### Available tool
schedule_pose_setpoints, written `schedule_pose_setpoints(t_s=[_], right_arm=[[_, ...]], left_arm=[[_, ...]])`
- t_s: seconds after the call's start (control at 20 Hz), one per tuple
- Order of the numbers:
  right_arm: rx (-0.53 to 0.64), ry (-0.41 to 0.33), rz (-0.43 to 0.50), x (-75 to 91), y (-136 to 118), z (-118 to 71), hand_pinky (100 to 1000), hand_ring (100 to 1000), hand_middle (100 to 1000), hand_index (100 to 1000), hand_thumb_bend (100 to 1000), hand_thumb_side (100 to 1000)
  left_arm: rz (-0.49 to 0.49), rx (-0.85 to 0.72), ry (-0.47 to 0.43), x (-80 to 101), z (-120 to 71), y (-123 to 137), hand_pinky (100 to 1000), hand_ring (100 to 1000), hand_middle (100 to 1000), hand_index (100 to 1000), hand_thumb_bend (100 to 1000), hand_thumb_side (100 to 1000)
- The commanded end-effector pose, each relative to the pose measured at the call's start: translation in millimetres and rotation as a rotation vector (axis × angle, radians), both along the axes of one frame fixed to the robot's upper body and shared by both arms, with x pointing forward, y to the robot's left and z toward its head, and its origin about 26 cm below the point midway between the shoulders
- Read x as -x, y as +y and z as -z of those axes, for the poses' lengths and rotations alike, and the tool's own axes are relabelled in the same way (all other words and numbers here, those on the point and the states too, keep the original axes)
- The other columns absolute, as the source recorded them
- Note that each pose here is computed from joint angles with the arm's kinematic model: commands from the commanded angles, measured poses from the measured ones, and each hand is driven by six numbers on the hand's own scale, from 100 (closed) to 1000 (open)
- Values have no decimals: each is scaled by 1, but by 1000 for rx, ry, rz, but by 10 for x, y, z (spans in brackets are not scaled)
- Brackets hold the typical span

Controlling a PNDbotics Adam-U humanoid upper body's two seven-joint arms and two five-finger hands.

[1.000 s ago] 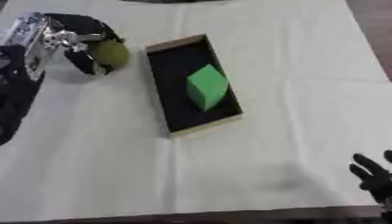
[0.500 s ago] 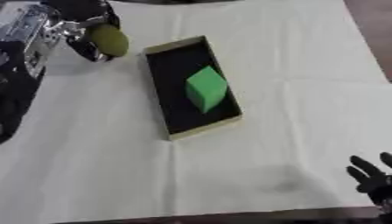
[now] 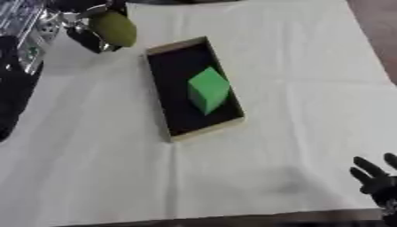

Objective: Pick up objects on the table and place them in the box.

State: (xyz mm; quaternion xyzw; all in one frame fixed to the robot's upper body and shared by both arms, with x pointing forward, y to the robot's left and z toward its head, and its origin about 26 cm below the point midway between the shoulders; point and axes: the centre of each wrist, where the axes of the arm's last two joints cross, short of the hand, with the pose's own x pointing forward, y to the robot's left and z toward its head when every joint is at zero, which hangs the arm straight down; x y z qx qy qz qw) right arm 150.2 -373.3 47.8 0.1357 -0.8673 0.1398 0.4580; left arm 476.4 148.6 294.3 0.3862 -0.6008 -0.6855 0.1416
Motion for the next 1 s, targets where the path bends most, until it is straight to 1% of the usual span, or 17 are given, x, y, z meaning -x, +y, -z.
schedule_pose_setpoints(t_s=[0.05, 0.1, 0.2, 0.45, 0.55, 0.6, 0.75, 0.85, 1.0], right_arm=[[264, -344, -186, 11, -7, -42, 1000, 1000, 614, 1000, 100, 470], [264, -345, -187, 9, -5, -43, 1000, 1000, 614, 1000, 100, 470], [263, -346, -190, 4, -1, -44, 1000, 1000, 613, 1000, 100, 470], [262, -348, -193, -5, 5, -46, 1000, 1000, 613, 1000, 100, 470], [262, -348, -195, -8, 8, -47, 1000, 1000, 613, 1000, 100, 470], [262, -349, -195, -9, 9, -46, 1000, 1000, 613, 1000, 100, 470], [265, -348, -196, -10, 12, -45, 1000, 1000, 612, 1000, 100, 470], [268, -348, -198, -12, 17, -43, 1000, 1000, 612, 1000, 100, 470], [272, -346, -200, -10, 22, -39, 1000, 1000, 611, 1000, 100, 470]], left_arm=[[48, -16, -21, 91, -171, -78, 516, 561, 462, 631, 298, 144], [54, -23, -14, 101, -162, -117, 517, 562, 463, 632, 301, 148], [57, -32, 4, 103, -118, -186, 519, 563, 464, 634, 278, 156], [49, -35, 46, 66, 62, -357, 519, 563, 463, 636, 240, 161], [51, -28, 49, 61, 118, -432, 518, 562, 463, 636, 227, 157], [56, -22, 50, 62, 141, -471, 516, 561, 462, 635, 204, 155], [75, -10, 45, 78, 180, -582, 516, 560, 461, 635, 190, 153], [87, -8, 46, 91, 204, -642, 516, 560, 461, 636, 187, 154], [94, -17, 44, 103, 235, -709, 517, 561, 462, 638, 215, 159]])
